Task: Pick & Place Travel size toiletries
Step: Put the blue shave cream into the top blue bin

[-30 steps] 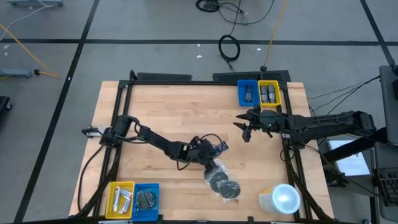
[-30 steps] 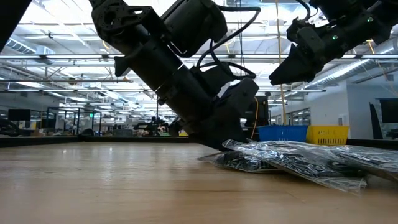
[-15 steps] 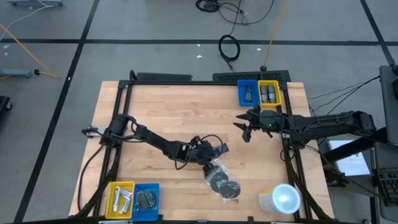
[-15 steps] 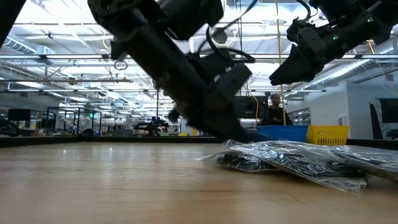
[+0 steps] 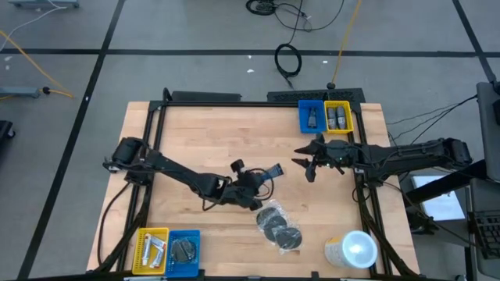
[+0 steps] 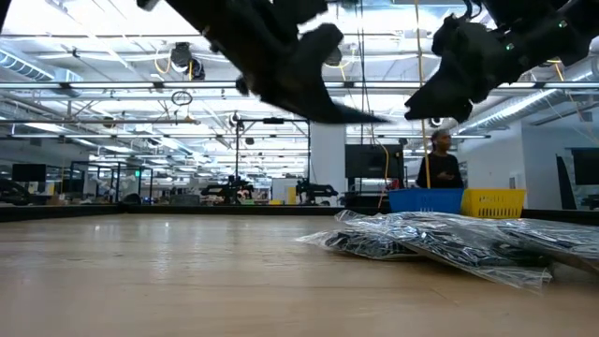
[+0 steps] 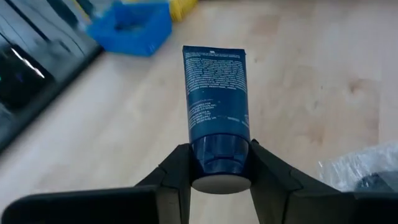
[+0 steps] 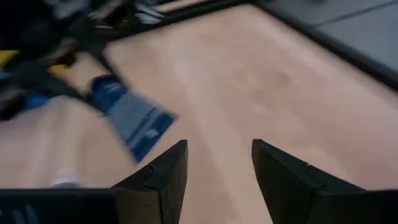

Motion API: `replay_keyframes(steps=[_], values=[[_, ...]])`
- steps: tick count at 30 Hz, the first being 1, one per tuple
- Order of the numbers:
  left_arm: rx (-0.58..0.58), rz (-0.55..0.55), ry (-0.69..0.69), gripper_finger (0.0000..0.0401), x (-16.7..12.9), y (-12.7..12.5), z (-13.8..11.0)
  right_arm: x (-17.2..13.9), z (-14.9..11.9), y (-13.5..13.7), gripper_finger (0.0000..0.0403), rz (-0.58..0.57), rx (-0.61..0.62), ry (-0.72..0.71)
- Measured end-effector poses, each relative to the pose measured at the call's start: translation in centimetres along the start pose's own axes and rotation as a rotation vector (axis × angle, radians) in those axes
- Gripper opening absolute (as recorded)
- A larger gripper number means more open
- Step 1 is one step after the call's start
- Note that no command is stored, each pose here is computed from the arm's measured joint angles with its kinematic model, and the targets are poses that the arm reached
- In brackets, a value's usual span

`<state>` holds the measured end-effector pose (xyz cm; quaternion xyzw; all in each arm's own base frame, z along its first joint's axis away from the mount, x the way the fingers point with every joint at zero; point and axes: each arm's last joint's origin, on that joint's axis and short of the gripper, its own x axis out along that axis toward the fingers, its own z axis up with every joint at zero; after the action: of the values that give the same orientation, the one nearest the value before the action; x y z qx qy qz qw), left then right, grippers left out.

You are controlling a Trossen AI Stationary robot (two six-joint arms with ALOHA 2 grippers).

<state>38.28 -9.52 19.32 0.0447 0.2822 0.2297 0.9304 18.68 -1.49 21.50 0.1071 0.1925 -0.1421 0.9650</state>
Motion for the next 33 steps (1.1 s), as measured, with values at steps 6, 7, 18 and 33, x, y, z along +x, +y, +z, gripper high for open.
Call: replay_keyframes(steps=[6,7,18,33], values=[[0.155,0.065,-0.059,0.0108,-1.7,-0.4,0.7,-0.2,0.7,1.3,0.0171,0.222,0.039,-0.068],[0.169,0.069,-0.071,0.0108,-1.8,-0.5,0.9,-0.2,0.6,1.4,0.0171,0.238,0.046,-0.091],[0.286,0.108,-0.131,0.0108,-2.4,-1.0,1.4,-0.3,-0.6,1.4,0.0171,0.38,0.2,-0.212],[0.325,0.112,-0.229,0.0108,-2.6,-1.2,2.7,-0.3,-0.6,1.4,0.0137,0.381,0.2,-0.21]])
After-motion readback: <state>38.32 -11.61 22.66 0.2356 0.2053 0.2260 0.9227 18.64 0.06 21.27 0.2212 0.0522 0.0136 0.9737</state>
